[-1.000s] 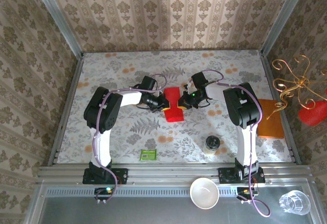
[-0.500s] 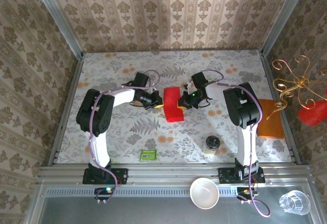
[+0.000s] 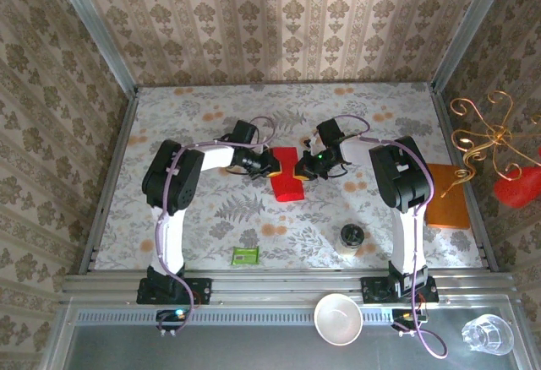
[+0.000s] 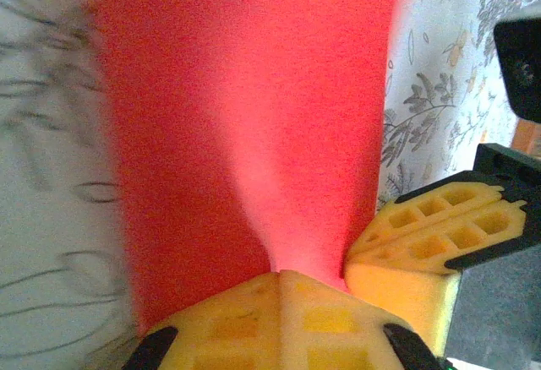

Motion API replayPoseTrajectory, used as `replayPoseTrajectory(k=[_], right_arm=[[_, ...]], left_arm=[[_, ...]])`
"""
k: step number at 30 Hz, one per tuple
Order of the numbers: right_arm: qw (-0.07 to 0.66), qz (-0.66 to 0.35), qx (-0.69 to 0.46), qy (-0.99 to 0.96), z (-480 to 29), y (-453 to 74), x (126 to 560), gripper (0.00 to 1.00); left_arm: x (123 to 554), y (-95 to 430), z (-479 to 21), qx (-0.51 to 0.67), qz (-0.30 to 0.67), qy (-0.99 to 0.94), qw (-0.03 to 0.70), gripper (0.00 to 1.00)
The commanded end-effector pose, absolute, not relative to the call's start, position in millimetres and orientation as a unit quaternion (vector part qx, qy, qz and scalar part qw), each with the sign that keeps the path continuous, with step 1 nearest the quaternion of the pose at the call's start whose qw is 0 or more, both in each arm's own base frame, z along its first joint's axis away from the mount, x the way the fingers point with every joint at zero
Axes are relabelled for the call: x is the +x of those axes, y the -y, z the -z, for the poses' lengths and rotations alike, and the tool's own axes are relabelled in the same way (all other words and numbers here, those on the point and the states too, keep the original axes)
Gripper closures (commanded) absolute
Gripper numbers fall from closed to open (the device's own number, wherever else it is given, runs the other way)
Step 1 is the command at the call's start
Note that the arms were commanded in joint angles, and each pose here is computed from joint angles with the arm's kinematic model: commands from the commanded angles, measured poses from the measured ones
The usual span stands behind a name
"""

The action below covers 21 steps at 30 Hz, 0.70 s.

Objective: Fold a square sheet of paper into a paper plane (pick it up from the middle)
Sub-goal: First fold the square sheet of paper in half at the center of the table.

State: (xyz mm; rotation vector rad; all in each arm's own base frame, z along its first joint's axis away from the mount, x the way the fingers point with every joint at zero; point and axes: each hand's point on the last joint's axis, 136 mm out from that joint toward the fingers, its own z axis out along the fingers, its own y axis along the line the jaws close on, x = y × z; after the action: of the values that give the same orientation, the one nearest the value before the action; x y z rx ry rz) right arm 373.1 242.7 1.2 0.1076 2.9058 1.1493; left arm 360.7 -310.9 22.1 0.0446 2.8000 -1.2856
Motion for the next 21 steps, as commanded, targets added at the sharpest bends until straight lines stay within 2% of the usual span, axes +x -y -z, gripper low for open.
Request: replayPoseTrajectory(k=[1, 5, 9, 12, 16, 21], right_arm=[[-0.12, -0.15, 0.099, -0.976, 104.6, -171.8, 291.0, 0.95], [-0.12, -0.148, 0.099, -0.977, 104.8, -171.3, 290.4, 0.95], [-0.12, -0.148, 0.099, -0.977, 104.5, -170.9, 290.3, 0.95], [-0.119, -0.148, 0.099, -0.977, 104.5, -170.5, 290.3, 0.95], [-0.118, -0.149, 0.102, -0.976, 105.2, -170.0, 289.9, 0.95], [-0.119, -0.151, 0.1, -0.976, 104.7, -170.2, 289.9, 0.95]], left_arm=[[373.5, 248.4, 5.8, -0.049, 0.36, -0.931, 0.04, 0.94], [382.5, 239.5, -19.3, -0.047, 0.372, -0.925, 0.064, 0.94], [379.6, 275.7, -58.6, 0.0, 0.418, -0.905, 0.079, 0.94], [375.9, 305.7, -68.8, 0.03, 0.433, -0.897, 0.079, 0.94], [370.9, 338.3, -54.2, 0.045, 0.438, -0.896, 0.061, 0.94], [386.1, 326.5, -29.0, 0.026, 0.416, -0.907, 0.06, 0.95]])
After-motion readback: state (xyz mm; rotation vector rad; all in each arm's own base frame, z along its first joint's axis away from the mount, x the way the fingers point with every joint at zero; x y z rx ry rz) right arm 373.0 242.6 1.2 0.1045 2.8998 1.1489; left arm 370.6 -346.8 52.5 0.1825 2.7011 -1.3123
